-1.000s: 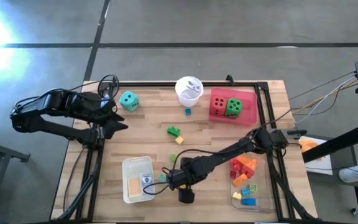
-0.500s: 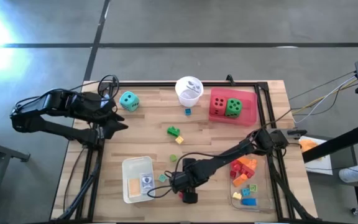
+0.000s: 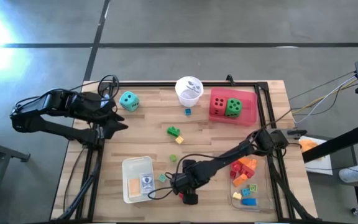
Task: Pick & Place Toys
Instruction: Put the yellow game piece into the transparent bin
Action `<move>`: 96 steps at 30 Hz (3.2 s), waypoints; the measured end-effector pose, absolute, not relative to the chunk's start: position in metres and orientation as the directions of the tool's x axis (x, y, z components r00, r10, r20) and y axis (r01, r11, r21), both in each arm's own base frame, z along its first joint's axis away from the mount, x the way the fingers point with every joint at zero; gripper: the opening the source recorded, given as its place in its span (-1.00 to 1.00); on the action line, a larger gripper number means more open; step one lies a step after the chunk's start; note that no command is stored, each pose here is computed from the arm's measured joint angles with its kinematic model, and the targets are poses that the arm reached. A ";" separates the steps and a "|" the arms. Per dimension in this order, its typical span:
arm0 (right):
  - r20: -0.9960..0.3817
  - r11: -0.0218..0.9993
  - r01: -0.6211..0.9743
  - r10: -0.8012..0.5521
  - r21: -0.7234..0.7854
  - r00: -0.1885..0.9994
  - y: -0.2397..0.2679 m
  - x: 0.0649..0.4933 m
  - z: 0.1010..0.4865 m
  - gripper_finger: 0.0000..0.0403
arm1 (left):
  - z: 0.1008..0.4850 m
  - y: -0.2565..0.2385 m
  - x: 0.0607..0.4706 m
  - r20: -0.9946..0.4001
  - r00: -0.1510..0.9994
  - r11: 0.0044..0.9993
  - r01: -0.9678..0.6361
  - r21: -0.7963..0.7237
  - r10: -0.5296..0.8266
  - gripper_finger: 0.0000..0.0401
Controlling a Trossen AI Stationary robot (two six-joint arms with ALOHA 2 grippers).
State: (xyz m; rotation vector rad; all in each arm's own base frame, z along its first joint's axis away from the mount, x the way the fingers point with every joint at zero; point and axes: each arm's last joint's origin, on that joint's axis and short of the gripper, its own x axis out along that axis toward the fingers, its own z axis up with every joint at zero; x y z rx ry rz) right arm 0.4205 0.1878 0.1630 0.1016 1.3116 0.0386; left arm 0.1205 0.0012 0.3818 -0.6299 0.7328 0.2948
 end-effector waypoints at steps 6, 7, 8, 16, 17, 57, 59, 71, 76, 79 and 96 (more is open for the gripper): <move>-0.957 0.994 0.023 0.095 0.106 0.276 0.190 0.421 0.159 0.11 | 0.382 0.001 0.120 -0.700 0.714 0.778 -0.459 -0.429 0.035 0.30; -0.957 0.994 0.023 0.096 0.106 0.275 0.190 0.421 0.158 0.11 | 0.382 0.001 0.120 -0.700 0.714 0.778 -0.459 -0.429 0.035 0.30; -0.956 0.994 0.023 0.096 0.106 0.276 0.190 0.420 0.157 0.11 | 0.382 0.001 0.120 -0.700 0.714 0.778 -0.459 -0.429 0.035 0.30; -0.963 0.996 0.024 0.080 0.090 0.259 0.188 0.417 0.149 0.11 | 0.382 0.001 0.120 -0.700 0.713 0.778 -0.459 -0.429 0.035 0.30; -0.962 0.997 0.026 0.069 0.079 0.264 0.188 0.417 0.149 0.11 | 0.382 0.001 0.120 -0.701 0.713 0.778 -0.460 -0.428 0.035 0.30; -0.970 0.984 0.150 0.059 0.097 0.236 0.185 0.408 0.155 -0.36 | 0.381 0.001 0.119 -0.709 0.704 0.777 -0.466 -0.423 0.036 0.30; -0.972 0.983 0.157 0.053 0.091 0.231 0.186 0.403 0.164 -0.36 | 0.381 0.001 0.119 -0.709 0.704 0.778 -0.465 -0.423 0.035 0.30; -0.977 0.978 0.206 -0.017 0.028 0.213 0.193 0.360 0.225 -0.36 | 0.381 0.001 0.119 -0.709 0.705 0.786 -0.458 -0.416 0.036 0.30; -0.959 0.947 0.320 -0.076 0.016 0.272 0.193 0.325 0.261 -0.36 | 0.381 0.002 0.120 -0.708 0.705 0.788 -0.460 -0.410 0.043 0.30; -0.940 0.913 0.406 -0.094 0.050 0.327 0.191 0.302 0.280 -0.36 | 0.382 0.002 0.121 -0.698 0.714 0.792 -0.460 -0.403 0.060 0.30; -0.968 0.540 0.804 0.117 0.249 0.221 0.184 0.185 0.284 -0.36 | 0.378 0.004 0.132 -0.717 0.686 0.805 -0.491 -0.333 0.122 0.30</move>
